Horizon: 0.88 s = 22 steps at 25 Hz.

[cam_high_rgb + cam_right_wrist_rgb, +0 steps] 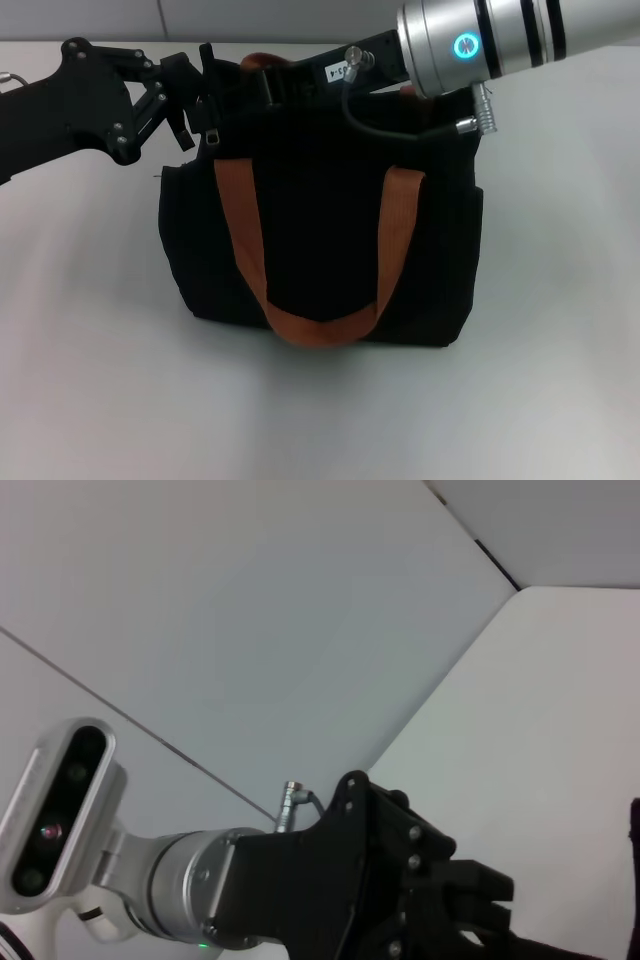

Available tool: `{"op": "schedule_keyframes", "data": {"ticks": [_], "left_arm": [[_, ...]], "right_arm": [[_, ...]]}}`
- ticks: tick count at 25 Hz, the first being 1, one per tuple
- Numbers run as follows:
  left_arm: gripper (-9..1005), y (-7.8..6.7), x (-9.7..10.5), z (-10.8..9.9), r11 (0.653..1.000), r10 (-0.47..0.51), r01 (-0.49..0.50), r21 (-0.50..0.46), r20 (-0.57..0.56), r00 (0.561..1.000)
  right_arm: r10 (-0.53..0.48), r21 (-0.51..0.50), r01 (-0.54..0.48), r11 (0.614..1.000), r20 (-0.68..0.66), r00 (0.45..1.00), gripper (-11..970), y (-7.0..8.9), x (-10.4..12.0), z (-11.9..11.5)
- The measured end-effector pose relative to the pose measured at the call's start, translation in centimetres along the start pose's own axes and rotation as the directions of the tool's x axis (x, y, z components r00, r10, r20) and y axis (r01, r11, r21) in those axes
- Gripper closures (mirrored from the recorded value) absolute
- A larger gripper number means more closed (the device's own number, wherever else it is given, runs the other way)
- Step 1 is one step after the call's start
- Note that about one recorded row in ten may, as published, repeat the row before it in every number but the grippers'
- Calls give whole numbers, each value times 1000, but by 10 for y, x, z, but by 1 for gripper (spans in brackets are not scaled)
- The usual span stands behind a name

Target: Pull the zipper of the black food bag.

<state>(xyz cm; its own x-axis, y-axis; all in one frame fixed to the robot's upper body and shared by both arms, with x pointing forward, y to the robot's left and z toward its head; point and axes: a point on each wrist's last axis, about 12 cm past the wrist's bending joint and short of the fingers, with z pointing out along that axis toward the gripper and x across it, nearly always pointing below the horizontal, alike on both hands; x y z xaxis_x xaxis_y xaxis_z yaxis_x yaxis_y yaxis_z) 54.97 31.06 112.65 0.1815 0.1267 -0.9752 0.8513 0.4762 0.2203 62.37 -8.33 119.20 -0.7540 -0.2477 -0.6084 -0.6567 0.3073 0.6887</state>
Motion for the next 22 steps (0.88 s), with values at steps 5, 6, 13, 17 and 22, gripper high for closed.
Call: {"op": "schedule_keyframes", "data": {"ticks": [5, 6, 13, 17, 22], "left_arm": [[963, 0, 0, 0, 1000, 0, 0, -2, 2, 1000], [963, 0, 0, 0, 1000, 0, 0, -2, 3, 1000], [963, -1, 0, -2, 1000, -3, 3, 1, 5, 1000], [963, -1, 0, -2, 1000, -3, 3, 2, 5, 1000], [963, -2, 1, -3, 1000, -5, 5, 1, 4, 1000]], "right_arm": [[-6, 5, 6, 1000, -10, 1000, 677, 0, 0, 2], [-6, 5, 6, 1000, -11, 1000, 688, 1, 0, 2], [-8, 6, 9, 1000, -8, 1000, 869, 0, 0, 2], [-4, 10, 4, 1000, -2, 1000, 874, 0, 0, 2], [-4, 13, 4, 1000, 2, 1000, 880, -1, 0, 3]]}}
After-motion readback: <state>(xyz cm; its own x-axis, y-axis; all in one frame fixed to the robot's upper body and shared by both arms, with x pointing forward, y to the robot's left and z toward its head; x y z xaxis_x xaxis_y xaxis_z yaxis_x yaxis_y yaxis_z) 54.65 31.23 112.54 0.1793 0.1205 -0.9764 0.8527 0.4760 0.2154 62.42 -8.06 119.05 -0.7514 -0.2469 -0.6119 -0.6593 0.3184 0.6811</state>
